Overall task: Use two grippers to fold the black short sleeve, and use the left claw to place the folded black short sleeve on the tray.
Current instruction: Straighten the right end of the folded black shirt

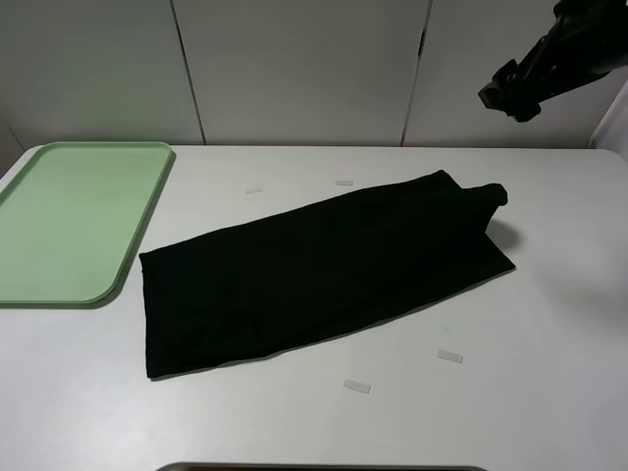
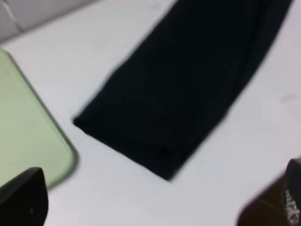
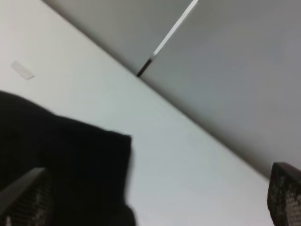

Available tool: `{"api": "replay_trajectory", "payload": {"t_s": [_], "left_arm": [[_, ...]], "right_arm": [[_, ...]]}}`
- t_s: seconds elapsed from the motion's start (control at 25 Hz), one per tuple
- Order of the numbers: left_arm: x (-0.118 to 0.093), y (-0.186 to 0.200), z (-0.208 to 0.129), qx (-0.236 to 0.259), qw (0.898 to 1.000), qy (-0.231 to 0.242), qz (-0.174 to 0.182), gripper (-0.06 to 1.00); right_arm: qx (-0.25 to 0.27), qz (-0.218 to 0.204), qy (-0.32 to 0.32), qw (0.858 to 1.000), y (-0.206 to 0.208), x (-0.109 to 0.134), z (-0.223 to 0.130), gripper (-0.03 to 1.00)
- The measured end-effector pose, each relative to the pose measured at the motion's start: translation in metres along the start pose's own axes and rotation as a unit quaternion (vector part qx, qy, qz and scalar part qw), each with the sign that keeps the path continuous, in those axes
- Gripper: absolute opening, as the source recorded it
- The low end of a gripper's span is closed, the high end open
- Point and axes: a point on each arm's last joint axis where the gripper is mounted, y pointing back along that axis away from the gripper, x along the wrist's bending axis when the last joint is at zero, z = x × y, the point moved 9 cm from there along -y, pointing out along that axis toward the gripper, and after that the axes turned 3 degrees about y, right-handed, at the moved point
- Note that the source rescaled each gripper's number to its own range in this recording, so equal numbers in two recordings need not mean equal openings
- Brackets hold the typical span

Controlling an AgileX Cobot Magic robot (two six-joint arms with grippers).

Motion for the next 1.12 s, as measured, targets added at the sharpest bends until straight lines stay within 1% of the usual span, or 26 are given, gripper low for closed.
{"api": "replay_trajectory", "payload": {"t_s": [0.16, 0.36, 0.6, 0.68, 0.76, 0.88, 1.0, 1.12], "left_arm": [[-0.002, -0.005, -0.013, 0.029, 0.999, -0.016, -0.006, 1.00], [-0.002, -0.005, -0.013, 0.029, 0.999, -0.019, -0.008, 1.00], [-0.003, -0.005, -0.013, 0.029, 0.999, -0.019, -0.008, 1.00], [-0.001, -0.005, -0.013, 0.030, 0.999, -0.013, 0.001, 1.00], [0.001, -0.006, -0.013, 0.030, 0.999, -0.001, 0.019, 1.00], [0.008, -0.006, -0.013, 0.031, 0.997, 0.027, 0.062, 1.00], [0.015, -0.005, -0.013, 0.033, 0.991, 0.060, 0.112, 1.00], [0.021, -0.004, -0.014, 0.034, 0.984, 0.087, 0.153, 1.00]], "right_arm": [[0.031, 0.031, -0.031, 0.999, 0.001, 0.012, -0.011, 1.00], [0.063, 0.064, -0.056, 0.994, 0.003, 0.024, -0.021, 1.00], [0.069, 0.073, -0.064, 0.993, 0.004, 0.028, -0.023, 1.00], [0.068, 0.072, -0.065, 0.993, 0.004, 0.027, -0.023, 1.00], [0.073, 0.075, -0.078, 0.991, 0.001, 0.029, -0.024, 1.00], [0.097, 0.088, -0.094, 0.987, -0.009, 0.036, -0.033, 1.00], [0.122, 0.101, -0.099, 0.982, -0.020, 0.043, -0.044, 1.00], [0.133, 0.114, -0.128, 0.976, -0.028, 0.051, -0.048, 1.00]]}}
